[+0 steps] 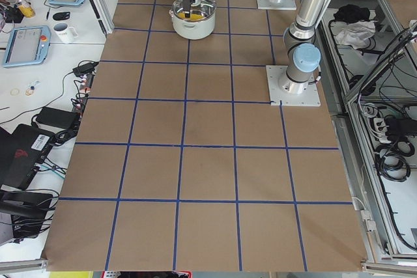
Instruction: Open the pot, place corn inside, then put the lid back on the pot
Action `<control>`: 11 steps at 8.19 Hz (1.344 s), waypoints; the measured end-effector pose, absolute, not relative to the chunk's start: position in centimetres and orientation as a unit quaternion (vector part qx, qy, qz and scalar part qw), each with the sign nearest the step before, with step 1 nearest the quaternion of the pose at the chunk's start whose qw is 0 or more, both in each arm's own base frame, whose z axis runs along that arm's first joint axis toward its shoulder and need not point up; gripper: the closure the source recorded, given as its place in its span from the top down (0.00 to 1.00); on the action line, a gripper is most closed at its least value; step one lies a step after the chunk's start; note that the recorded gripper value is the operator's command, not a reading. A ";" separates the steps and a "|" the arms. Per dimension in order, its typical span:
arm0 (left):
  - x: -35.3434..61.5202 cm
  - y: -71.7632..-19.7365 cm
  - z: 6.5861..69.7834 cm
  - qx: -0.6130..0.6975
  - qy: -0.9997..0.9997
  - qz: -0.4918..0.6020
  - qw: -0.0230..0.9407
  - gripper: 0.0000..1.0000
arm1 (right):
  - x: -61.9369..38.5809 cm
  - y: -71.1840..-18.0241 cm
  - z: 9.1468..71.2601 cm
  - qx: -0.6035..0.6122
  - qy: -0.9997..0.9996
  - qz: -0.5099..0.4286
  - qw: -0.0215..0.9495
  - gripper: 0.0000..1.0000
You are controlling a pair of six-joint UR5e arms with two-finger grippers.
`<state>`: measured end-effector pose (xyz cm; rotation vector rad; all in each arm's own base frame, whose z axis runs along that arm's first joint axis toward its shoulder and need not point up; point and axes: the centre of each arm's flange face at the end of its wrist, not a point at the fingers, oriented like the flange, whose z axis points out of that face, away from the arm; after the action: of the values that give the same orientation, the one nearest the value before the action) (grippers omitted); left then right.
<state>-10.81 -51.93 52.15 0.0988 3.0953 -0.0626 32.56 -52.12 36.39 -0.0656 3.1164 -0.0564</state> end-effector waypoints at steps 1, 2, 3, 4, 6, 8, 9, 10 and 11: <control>-10.8 -52.0 52.0 0.033 0.999 -0.019 0.022 1.00 | 32.5 -52.2 36.4 -0.024 0.999 -0.019 0.012 0.00; -10.8 -52.2 51.8 0.033 0.999 -0.017 0.022 1.00 | 32.4 -52.3 36.3 -0.025 0.999 -0.020 0.012 0.00; -10.8 -52.3 51.7 0.033 0.999 -0.016 0.021 1.00 | 32.4 -52.5 36.2 -0.025 0.999 -0.022 0.013 0.00; -10.8 -52.3 51.7 0.033 0.999 -0.016 0.021 1.00 | 32.5 -52.7 36.0 -0.026 0.999 -0.026 0.014 0.00; -10.8 -52.4 51.5 0.033 0.999 -0.015 0.021 1.00 | 32.5 -53.1 35.9 -0.026 0.999 -0.034 0.017 0.00; -10.9 -52.4 51.4 0.033 0.999 -0.014 0.021 1.00 | 32.6 -53.2 35.9 -0.025 0.999 -0.039 0.018 0.91; -10.9 -52.4 51.4 0.033 0.999 -0.014 0.021 1.00 | 32.6 -53.2 35.8 -0.025 0.999 -0.039 0.017 1.00; -10.9 -52.4 51.4 0.034 0.999 -0.014 0.021 1.00 | 32.5 -53.2 35.7 -0.023 0.999 -0.038 0.015 1.00; -10.9 -52.4 51.4 0.034 0.999 -0.014 0.020 1.00 | 32.4 -53.1 35.9 -0.021 0.999 -0.040 0.014 1.00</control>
<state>-10.88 -52.43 51.42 0.1067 3.0985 -0.0441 32.44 -53.11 35.90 -0.0642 3.1111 -0.1245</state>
